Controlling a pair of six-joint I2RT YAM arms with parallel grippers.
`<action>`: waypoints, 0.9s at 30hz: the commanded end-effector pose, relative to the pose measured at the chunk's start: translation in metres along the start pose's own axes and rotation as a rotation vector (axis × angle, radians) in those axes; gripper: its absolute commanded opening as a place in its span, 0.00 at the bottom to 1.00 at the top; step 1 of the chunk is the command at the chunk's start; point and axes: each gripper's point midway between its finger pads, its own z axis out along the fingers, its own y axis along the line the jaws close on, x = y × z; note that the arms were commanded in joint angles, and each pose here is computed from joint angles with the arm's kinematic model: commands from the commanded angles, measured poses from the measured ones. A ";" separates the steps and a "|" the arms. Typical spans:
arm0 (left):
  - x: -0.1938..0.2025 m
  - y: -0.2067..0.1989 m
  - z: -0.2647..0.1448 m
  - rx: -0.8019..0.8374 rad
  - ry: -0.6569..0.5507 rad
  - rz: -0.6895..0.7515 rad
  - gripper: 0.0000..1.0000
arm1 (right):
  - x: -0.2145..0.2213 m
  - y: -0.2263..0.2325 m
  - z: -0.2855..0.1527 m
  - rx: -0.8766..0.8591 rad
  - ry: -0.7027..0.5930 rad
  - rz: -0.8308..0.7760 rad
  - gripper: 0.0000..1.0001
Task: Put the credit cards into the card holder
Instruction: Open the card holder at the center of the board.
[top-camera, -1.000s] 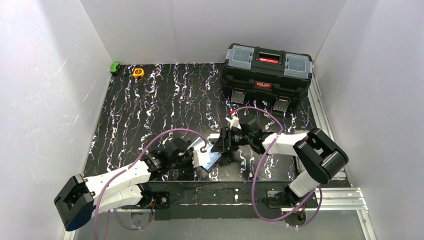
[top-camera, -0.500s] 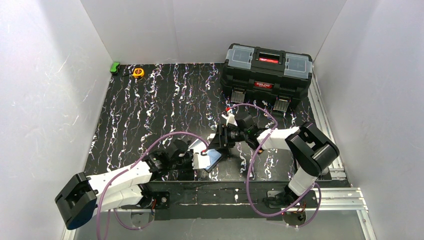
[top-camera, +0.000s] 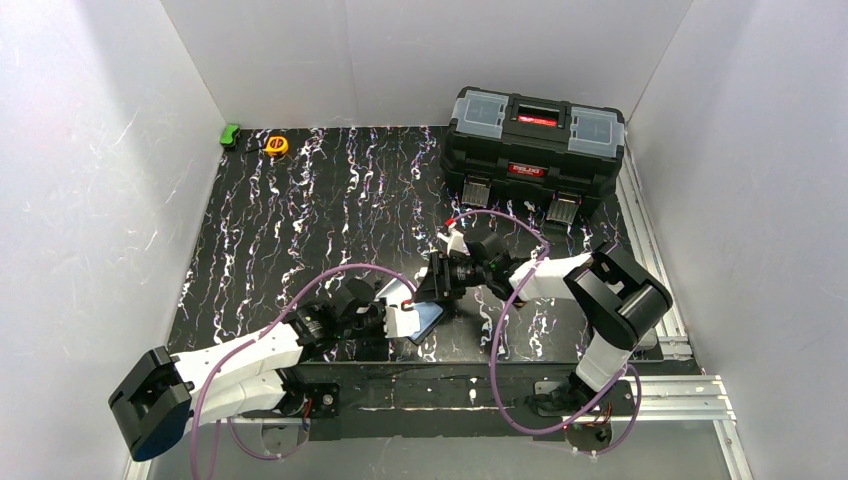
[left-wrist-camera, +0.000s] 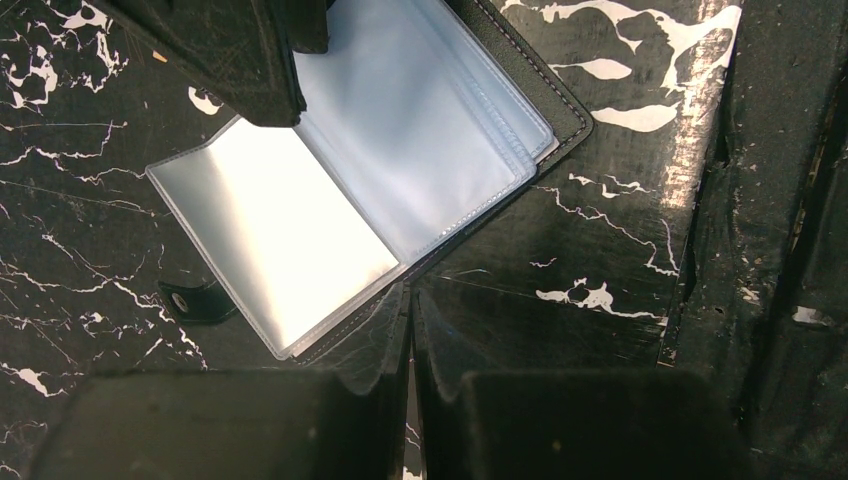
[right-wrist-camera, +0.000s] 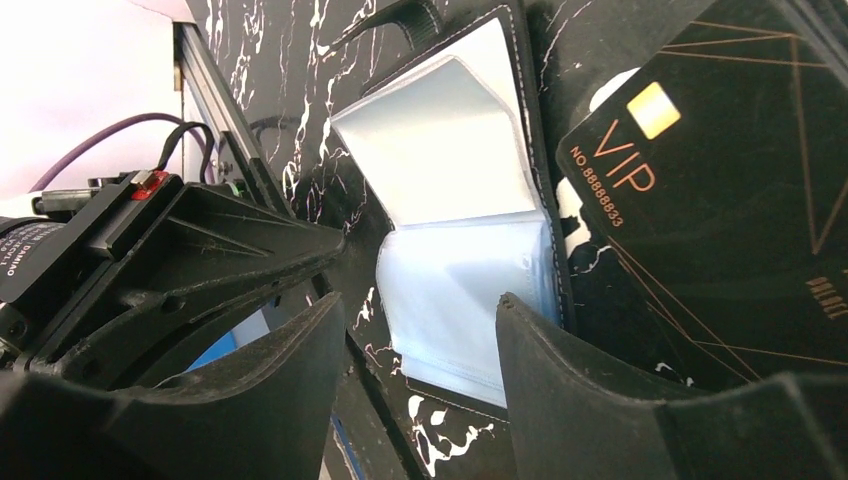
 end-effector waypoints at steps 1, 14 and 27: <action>0.002 -0.001 -0.002 0.000 0.000 0.002 0.02 | -0.012 0.019 0.003 -0.060 -0.028 -0.050 0.63; -0.019 0.037 -0.012 -0.142 -0.016 -0.008 0.00 | -0.053 0.032 -0.039 0.011 -0.164 -0.126 0.64; -0.067 0.128 0.001 -0.174 -0.039 -0.244 0.35 | -0.042 -0.021 -0.089 0.144 -0.353 0.179 0.97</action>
